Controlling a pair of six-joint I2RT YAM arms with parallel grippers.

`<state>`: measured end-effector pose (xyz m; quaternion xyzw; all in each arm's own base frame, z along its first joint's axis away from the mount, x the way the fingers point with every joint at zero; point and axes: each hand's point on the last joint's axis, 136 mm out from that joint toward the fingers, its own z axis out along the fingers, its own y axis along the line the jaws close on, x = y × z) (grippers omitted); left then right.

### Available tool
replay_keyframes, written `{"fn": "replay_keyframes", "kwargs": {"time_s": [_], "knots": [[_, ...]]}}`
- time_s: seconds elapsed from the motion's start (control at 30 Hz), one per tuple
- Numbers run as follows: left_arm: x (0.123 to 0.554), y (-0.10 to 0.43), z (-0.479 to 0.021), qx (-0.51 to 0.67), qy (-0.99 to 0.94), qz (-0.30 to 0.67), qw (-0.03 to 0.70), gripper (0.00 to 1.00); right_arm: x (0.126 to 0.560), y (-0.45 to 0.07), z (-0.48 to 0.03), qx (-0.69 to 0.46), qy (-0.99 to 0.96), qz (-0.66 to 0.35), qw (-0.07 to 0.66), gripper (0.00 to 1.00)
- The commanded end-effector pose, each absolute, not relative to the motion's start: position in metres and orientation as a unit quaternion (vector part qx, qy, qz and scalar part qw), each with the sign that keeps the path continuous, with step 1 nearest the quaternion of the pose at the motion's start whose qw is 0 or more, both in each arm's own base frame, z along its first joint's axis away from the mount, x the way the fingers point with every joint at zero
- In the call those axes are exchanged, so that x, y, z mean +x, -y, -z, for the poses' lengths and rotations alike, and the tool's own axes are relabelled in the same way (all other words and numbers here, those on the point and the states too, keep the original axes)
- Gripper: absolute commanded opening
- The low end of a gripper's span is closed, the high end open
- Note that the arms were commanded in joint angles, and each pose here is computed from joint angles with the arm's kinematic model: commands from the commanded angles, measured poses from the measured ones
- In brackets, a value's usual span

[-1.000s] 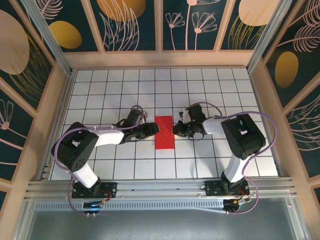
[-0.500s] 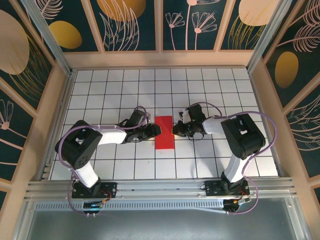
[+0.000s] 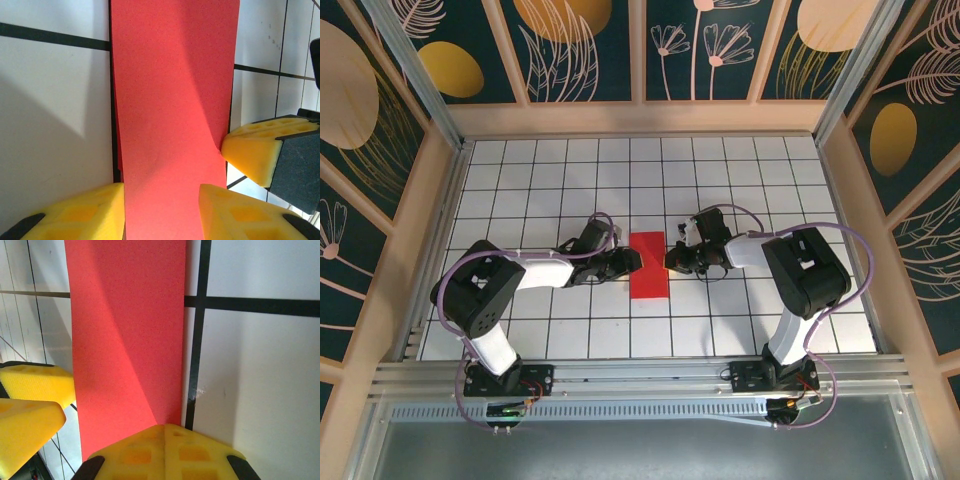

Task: Fold a paper plane with a square sheet of paper (fold left side to right side)
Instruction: Third fold the triangle at the center of the table.

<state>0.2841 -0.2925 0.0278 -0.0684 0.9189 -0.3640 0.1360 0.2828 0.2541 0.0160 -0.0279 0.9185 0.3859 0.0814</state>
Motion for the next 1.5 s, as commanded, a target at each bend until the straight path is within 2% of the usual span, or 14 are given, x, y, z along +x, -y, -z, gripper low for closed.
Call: {"fn": "replay_keyframes", "kwargs": {"time_s": [0.0,0.27,0.43,0.5,0.53,0.63,0.77,1.0,1.27,1.47], "knots": [[0.291,0.297,-0.045,-0.067,-0.91,0.377,0.159,0.38,0.273,-0.244,0.009,-0.027,-0.938,-0.339,0.065,0.0],[0.29,0.295,-0.044,-0.07,-0.913,0.37,0.158,0.25,0.276,-0.245,0.006,-0.029,-0.937,-0.339,0.074,0.0],[0.291,0.295,-0.047,-0.071,-0.911,0.372,0.161,0.08,0.283,-0.248,-0.005,-0.04,-0.932,-0.346,0.096,0.0],[0.291,0.295,-0.049,-0.071,-0.91,0.374,0.162,0.02,0.289,-0.247,-0.013,-0.046,-0.931,-0.343,0.117,0.1],[0.291,0.296,-0.05,-0.072,-0.91,0.375,0.16,0.0,0.293,-0.246,-0.02,-0.054,-0.929,-0.341,0.134,0.18],[0.29,0.296,-0.051,-0.074,-0.91,0.376,0.156,0.0,0.304,-0.241,-0.043,-0.072,-0.921,-0.328,0.195,0.38],[0.292,0.296,-0.056,-0.087,-0.909,0.376,0.154,0.0,0.307,-0.232,-0.079,-0.102,-0.901,-0.319,0.277,0.5],[0.295,0.295,-0.059,-0.106,-0.908,0.376,0.152,0.0,0.271,-0.24,-0.11,-0.181,-0.868,-0.265,0.379,0.55],[0.291,0.297,-0.059,-0.113,-0.906,0.383,0.142,0.0,0.201,-0.274,-0.087,-0.289,-0.839,-0.173,0.427,0.62],[0.291,0.296,-0.058,-0.116,-0.906,0.382,0.139,0.0,0.187,-0.28,-0.064,-0.346,-0.82,-0.082,0.448,0.7]]}}
